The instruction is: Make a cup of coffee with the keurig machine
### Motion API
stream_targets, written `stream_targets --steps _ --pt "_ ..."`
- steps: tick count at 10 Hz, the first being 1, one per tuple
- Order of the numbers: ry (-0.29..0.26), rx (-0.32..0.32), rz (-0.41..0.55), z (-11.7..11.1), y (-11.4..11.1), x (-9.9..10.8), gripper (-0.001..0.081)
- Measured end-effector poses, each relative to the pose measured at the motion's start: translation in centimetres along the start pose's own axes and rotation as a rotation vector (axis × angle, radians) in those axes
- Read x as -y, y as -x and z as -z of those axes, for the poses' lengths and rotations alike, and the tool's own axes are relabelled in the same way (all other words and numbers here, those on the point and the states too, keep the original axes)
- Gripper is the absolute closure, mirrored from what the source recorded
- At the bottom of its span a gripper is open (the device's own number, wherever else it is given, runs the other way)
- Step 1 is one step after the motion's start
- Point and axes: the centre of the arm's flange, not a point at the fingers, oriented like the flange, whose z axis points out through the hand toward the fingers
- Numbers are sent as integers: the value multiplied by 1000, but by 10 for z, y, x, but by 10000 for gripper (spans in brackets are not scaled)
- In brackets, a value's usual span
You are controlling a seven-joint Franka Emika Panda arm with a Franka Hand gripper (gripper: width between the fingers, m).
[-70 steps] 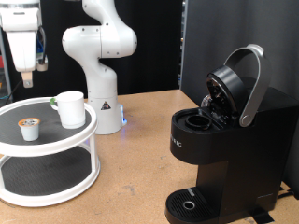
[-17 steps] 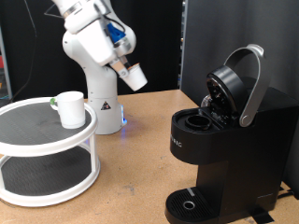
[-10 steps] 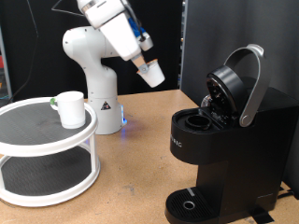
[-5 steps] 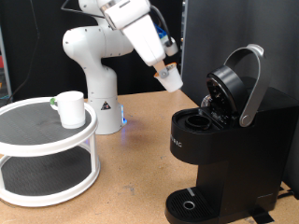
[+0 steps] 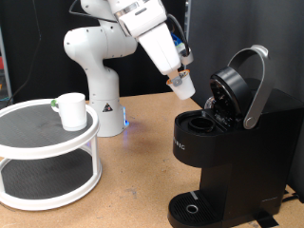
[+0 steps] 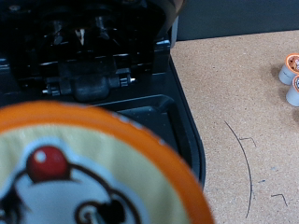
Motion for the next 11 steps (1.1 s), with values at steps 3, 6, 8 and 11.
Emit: stream_targets --steps 3,6,8,11 --pt "-28 -21 151 -8 5 -1 370" --pt "-38 -8 178 -18 4 2 370" --pt "-47 8 183 -27 2 5 370" --pt "-58 43 173 -44 -2 9 370"
